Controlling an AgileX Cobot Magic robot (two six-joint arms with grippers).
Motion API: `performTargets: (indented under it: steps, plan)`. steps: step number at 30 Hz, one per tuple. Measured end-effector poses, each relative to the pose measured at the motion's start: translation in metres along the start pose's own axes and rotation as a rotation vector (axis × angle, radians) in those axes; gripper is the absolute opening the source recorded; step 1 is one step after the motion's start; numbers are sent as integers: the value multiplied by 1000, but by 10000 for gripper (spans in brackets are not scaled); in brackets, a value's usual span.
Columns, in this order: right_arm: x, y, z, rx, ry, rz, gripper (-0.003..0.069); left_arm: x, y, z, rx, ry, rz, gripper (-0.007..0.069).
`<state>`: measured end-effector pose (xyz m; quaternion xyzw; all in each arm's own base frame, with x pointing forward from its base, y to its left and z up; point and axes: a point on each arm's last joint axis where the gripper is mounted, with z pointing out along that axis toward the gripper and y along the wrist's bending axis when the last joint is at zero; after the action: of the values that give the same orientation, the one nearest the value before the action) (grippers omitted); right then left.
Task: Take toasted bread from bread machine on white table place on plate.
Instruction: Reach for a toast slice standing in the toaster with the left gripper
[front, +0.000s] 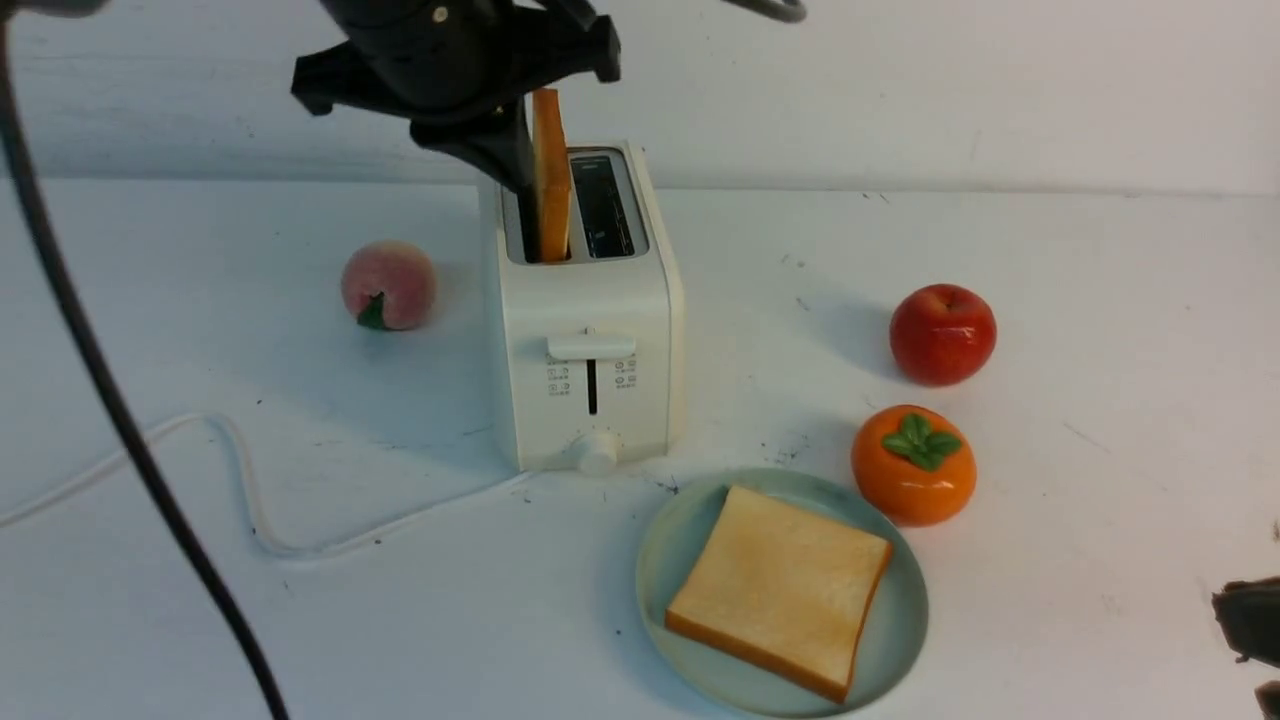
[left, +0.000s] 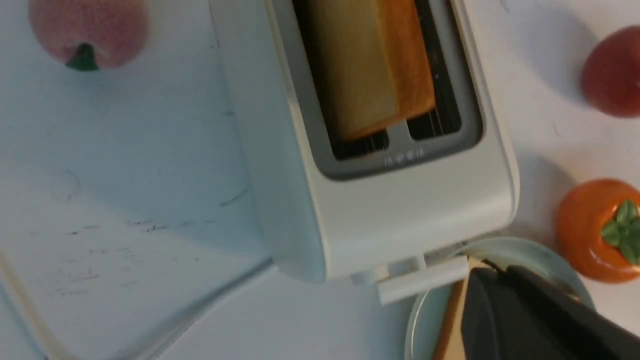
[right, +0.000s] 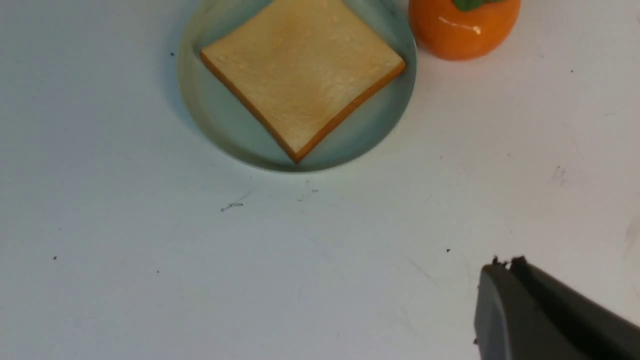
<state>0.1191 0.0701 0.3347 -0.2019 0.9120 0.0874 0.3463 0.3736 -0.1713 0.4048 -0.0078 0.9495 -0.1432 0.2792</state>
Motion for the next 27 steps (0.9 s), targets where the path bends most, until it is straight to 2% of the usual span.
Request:
performTargets:
  steps: [5, 9, 10, 11, 15, 20, 27]
  plan:
    - [0, 0, 0, 0, -1, 0, -14, -5, 3, 33, -62, 21, -19, -8]
    - [0, 0, 0, -1, -4, 0, -14, -5, 8, 52, -121, 36, -15, 55]
    - [-1, 0, 0, -2, -9, 0, -14, -6, 9, 53, -133, 32, -22, 104]
    - [-1, 0, 0, -2, -10, 0, -14, -6, 9, 53, -134, 29, -31, 117]
    - [-2, 0, 0, -4, -21, 0, -13, -9, 8, 52, -119, -9, -51, 256]
    - [-2, 0, 0, -4, -21, 0, -8, -13, 8, 67, -111, -40, -43, 363]
    - [-2, 0, 0, -4, -21, 0, -8, -19, 4, 78, -68, -109, -38, 393]
